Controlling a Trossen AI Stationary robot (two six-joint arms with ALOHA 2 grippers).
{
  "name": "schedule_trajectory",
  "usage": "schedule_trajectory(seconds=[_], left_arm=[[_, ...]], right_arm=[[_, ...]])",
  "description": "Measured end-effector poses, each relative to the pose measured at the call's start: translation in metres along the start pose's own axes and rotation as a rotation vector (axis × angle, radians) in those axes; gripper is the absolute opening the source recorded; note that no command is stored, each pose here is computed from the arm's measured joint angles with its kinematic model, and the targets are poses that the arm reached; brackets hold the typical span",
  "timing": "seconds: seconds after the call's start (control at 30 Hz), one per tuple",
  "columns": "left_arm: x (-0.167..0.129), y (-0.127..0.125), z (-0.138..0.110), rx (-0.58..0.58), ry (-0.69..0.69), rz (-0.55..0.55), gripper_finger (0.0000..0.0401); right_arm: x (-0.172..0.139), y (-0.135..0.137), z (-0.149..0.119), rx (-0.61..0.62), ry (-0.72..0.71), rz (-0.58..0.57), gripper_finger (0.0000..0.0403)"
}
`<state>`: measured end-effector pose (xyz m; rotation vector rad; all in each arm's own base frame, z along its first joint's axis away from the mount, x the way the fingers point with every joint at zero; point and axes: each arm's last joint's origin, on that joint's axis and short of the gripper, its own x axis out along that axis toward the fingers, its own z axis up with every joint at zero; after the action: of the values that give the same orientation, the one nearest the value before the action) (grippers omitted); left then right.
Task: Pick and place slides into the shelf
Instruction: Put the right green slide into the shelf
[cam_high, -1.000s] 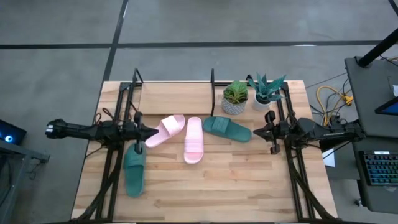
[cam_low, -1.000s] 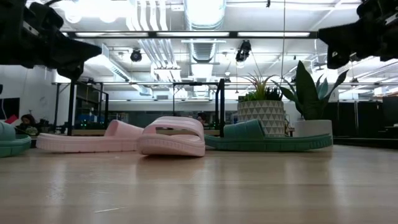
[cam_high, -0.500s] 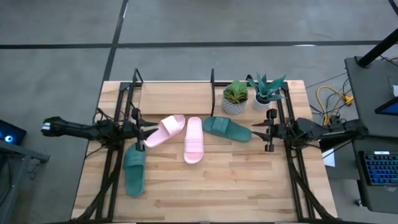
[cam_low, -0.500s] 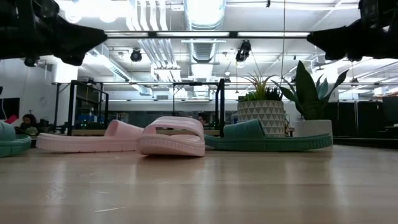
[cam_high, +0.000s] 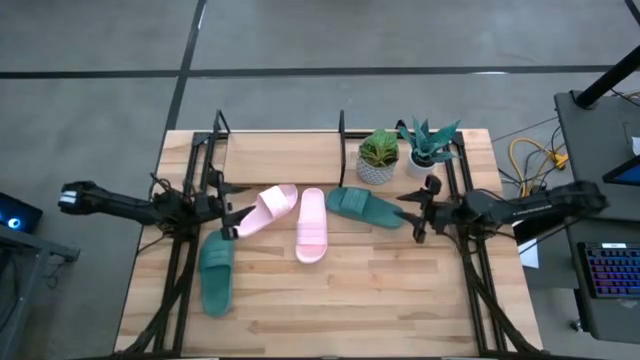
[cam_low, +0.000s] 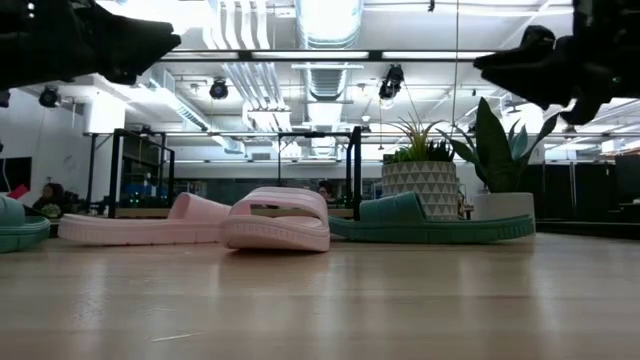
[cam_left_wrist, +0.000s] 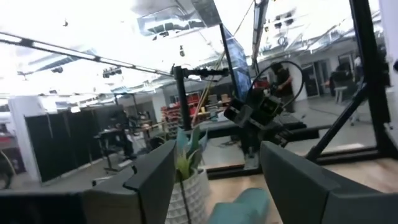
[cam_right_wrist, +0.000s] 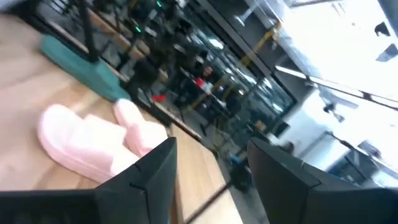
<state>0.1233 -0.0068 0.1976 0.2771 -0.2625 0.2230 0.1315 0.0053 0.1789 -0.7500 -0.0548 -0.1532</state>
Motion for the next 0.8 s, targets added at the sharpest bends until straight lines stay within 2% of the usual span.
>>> schedule_trajectory(seconds=[0.07,0.2,0.37,0.47,0.7,0.8], left_arm=[[0.001,0.001,0.003,0.028,-0.028,0.011,0.0217],[0.001,0.002,0.006,0.069,-0.063,0.030,0.0217],[0.002,0.004,0.005,0.116,-0.017,0.115,0.0217],[0.002,0.005,0.004,0.118,0.008,0.162,0.0217],[0.002,0.005,0.003,0.125,0.021,0.160,0.0217],[0.002,0.005,0.003,0.125,0.021,0.160,0.0217]], right_arm=[[0.006,-0.003,0.003,0.004,0.047,0.002,0.0184],[0.029,-0.010,0.016,0.004,0.219,0.099,0.0182],[0.054,-0.017,0.027,0.019,0.475,0.201,0.0181],[0.066,-0.016,0.030,0.072,0.541,0.251,0.0174],[0.077,0.007,0.008,-0.029,0.643,0.355,0.0153],[0.083,0.016,-0.003,-0.073,0.704,0.346,0.0146]])
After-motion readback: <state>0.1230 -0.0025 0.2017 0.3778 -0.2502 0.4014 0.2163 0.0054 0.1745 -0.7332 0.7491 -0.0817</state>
